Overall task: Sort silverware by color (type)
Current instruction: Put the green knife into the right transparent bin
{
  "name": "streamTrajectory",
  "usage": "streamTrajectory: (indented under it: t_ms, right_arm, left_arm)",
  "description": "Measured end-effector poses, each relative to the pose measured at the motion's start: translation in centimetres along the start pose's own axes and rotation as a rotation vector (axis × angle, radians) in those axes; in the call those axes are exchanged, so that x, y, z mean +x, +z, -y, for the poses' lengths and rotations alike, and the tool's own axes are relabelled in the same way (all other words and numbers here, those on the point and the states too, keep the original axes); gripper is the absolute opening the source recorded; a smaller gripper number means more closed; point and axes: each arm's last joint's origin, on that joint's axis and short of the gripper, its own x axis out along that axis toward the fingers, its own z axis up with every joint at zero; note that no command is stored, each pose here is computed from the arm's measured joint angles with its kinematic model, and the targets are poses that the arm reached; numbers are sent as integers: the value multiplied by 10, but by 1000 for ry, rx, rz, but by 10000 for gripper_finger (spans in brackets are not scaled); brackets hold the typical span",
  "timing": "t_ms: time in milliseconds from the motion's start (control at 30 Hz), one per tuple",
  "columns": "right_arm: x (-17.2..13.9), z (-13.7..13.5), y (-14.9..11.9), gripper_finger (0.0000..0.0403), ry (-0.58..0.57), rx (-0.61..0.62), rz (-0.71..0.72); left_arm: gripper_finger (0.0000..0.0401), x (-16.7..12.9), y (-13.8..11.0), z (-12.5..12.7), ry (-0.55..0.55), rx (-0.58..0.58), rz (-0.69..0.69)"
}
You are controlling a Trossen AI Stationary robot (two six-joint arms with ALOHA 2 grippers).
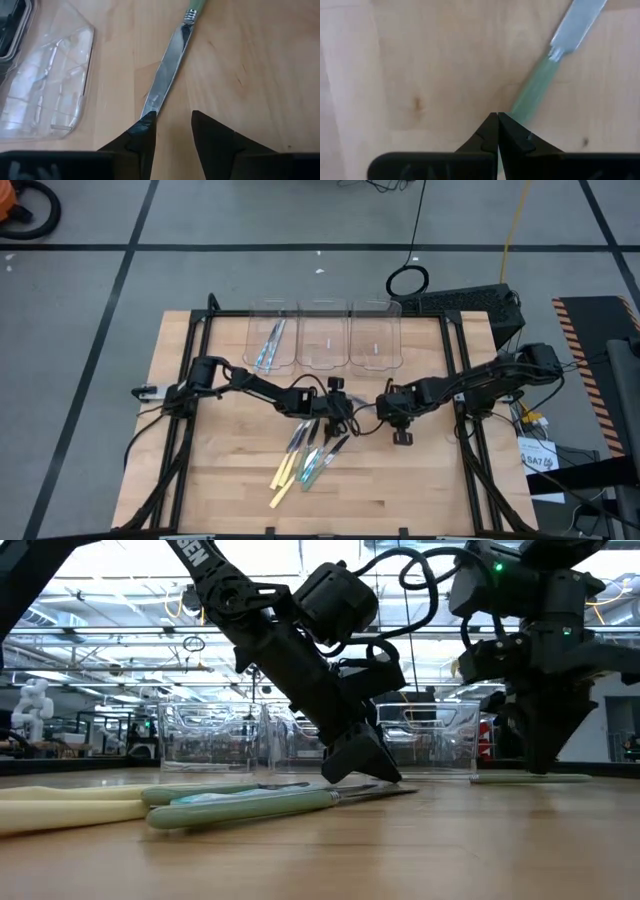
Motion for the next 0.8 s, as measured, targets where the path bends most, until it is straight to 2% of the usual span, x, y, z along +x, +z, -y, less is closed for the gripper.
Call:
streamTrajectory:
  t_ms: [100,267,500,667,800]
  right_arm:
    - [0,-3,-5,0,-14,60,-42]
    - [0,-4,-13,0,-145,179,-79]
    - [0,-14,-17,0,-184,206,-65]
    - [0,-20,-19,1,-241,196,-37]
    - [-1,-22,-19,14,-289,192,-7]
  left_arm:
    - [133,0,0,0,-9,16,0]
    - [133,0,0,-1,-32,42,11]
    - [133,1,-1,-2,-46,40,13]
    - [131,4,-8,-14,-128,-11,-5]
    - [106,6,-13,-20,-193,-35,-2]
